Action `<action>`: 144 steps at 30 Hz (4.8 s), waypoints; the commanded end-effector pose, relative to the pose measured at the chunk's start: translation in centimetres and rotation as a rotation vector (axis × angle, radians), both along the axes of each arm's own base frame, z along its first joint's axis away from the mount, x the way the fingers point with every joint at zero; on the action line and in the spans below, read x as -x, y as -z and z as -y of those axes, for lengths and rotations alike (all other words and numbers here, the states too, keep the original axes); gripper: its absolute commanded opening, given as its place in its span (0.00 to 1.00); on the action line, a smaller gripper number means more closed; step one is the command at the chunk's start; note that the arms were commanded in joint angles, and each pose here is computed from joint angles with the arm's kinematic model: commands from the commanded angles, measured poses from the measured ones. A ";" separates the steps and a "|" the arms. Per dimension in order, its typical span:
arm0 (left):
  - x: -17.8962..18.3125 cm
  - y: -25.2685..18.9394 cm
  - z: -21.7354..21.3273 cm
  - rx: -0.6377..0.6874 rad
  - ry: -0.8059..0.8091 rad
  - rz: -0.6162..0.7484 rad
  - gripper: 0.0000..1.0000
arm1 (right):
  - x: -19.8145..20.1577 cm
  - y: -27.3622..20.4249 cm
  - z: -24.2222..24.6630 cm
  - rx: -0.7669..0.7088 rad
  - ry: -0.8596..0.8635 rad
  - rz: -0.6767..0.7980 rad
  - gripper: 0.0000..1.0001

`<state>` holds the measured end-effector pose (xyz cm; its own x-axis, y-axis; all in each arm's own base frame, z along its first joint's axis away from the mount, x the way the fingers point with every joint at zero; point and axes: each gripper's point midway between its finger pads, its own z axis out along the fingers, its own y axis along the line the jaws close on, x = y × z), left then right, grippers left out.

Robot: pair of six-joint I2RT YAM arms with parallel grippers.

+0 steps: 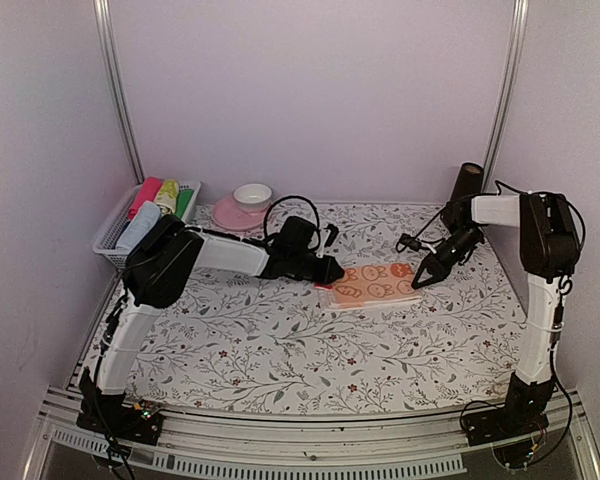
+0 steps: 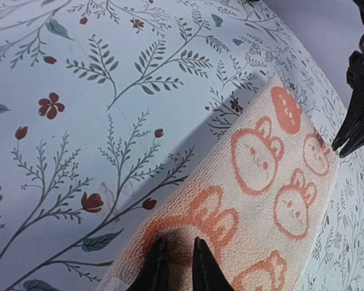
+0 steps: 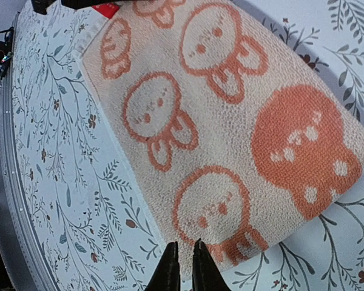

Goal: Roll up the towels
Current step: Smooth out the towel at the center of the board, then move the towel to the center of the board.

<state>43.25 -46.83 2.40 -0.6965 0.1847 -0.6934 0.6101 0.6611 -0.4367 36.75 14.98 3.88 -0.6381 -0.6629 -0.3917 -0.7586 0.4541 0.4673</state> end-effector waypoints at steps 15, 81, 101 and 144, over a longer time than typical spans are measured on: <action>2.9 -5.5 1.3 0.055 0.080 0.070 0.43 | -0.1 -0.4 0.4 0.015 -0.010 0.024 0.10; -8.9 -5.4 -4.7 -0.188 -0.060 0.279 0.97 | -4.8 -3.5 0.4 0.054 0.104 0.293 0.18; 2.6 -2.8 7.1 -0.209 0.253 0.371 0.54 | -6.2 -5.1 1.6 0.064 0.172 0.370 0.22; 19.2 3.7 3.6 -0.187 0.698 0.146 0.52 | -3.8 -7.5 -0.4 -0.114 0.050 0.389 0.18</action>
